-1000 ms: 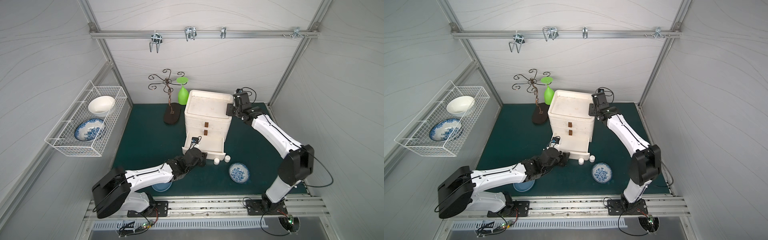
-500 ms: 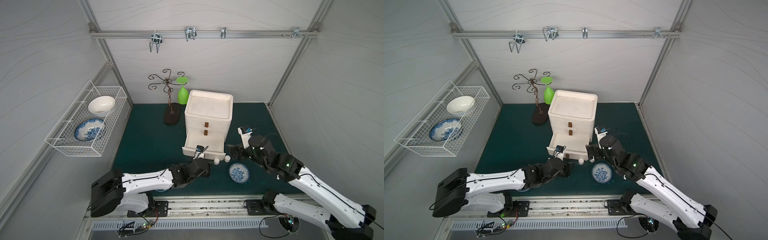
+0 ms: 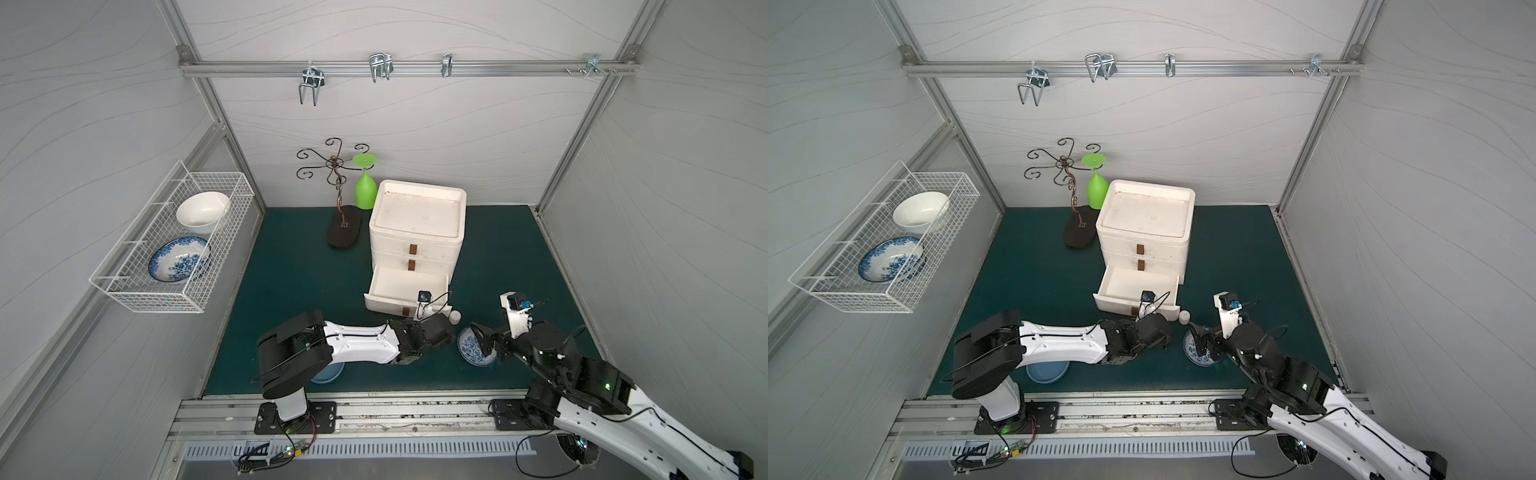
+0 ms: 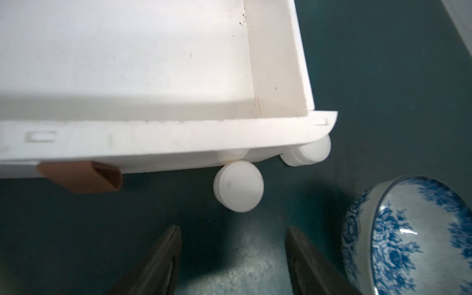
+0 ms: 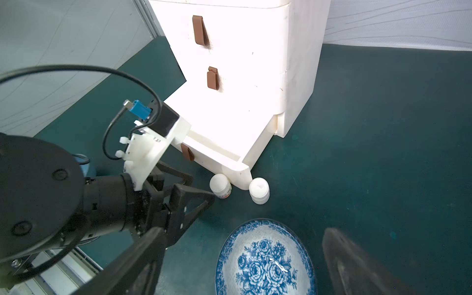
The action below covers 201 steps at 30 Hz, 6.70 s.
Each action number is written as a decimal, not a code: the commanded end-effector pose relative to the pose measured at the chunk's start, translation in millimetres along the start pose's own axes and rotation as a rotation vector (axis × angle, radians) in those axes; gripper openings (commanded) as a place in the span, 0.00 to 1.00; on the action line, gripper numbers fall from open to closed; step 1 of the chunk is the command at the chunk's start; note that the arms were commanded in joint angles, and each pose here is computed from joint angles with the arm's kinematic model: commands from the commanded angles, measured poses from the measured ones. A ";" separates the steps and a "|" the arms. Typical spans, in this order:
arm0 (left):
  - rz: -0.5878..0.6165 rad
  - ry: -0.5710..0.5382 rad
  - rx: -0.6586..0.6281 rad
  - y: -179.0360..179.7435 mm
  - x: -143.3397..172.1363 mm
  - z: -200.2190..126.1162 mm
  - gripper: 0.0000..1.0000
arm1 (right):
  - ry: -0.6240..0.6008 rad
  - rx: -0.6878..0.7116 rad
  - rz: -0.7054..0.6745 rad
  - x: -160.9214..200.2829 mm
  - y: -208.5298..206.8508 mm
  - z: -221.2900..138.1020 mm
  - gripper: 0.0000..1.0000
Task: Put the paint cans in the drawer according to color
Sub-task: Pick up the paint can at the center of the board, then place the paint can in the drawer, then pick up the paint can at the center of the board, then place the paint can in the drawer, then close the drawer of the storage box.
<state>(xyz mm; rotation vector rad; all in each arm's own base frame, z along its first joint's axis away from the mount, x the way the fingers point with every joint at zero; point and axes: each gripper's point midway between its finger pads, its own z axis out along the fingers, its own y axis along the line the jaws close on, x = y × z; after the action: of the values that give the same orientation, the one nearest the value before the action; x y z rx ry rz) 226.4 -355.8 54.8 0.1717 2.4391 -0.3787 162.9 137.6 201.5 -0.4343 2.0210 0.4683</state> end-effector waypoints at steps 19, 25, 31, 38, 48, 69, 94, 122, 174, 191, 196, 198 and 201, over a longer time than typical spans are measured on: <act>0.031 -0.109 -0.115 -10.3 -13.6 41.8 0.39 | -0.016 -0.055 0.037 -1.0 9.0 -0.5 0.99; 0.045 -0.118 -0.101 -14.3 -17.3 40.7 0.20 | -0.012 -0.052 0.037 0.3 8.6 0.5 0.99; 0.075 -0.103 -0.011 -29.6 -32.9 -3.8 0.18 | -0.013 -0.043 0.037 0.8 6.7 0.3 0.99; 0.085 -0.191 0.027 -9.5 -71.1 -70.1 0.21 | -0.016 -0.035 0.038 1.3 5.4 1.5 0.99; 0.050 -0.206 -0.003 70.4 -131.7 -43.1 0.23 | 0.036 -0.017 0.016 8.4 8.4 14.5 0.99; 0.042 -0.145 -0.096 126.1 -138.7 19.7 0.58 | 0.194 -0.011 -0.083 -21.8 37.9 51.1 0.99; -0.132 -0.283 0.315 144.5 -73.4 -246.2 1.00 | 0.486 -0.397 -0.478 42.0 -2.9 127.9 0.71; -0.176 -0.374 0.284 173.5 -64.2 -275.3 1.00 | 0.636 -0.400 -0.539 87.6 -31.0 182.8 0.17; -0.240 -0.281 0.315 141.2 -76.0 -224.4 1.00 | 0.194 -0.043 -0.715 -151.3 50.5 161.1 0.99; 0.015 -0.248 0.153 86.4 -69.9 -47.5 0.93 | 0.057 0.420 0.090 -231.3 -99.9 177.5 0.74; 0.091 -0.282 0.091 86.1 -77.9 -28.5 0.85 | 0.081 0.414 0.108 -232.5 -100.4 202.1 0.72; 0.101 -0.275 0.075 87.2 -75.7 -21.8 0.84 | 0.087 0.416 0.113 -230.7 -101.0 209.7 0.71; 0.118 -0.248 0.052 88.7 -68.7 -8.5 0.80 | 0.105 0.447 0.114 -225.5 -107.0 220.4 0.67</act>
<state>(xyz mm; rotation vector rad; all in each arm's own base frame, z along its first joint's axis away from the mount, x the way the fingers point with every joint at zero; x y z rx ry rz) 275.1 -254.9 63.2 0.2807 2.2616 -0.3742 474.9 176.0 287.0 -0.1071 2.1852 0.0508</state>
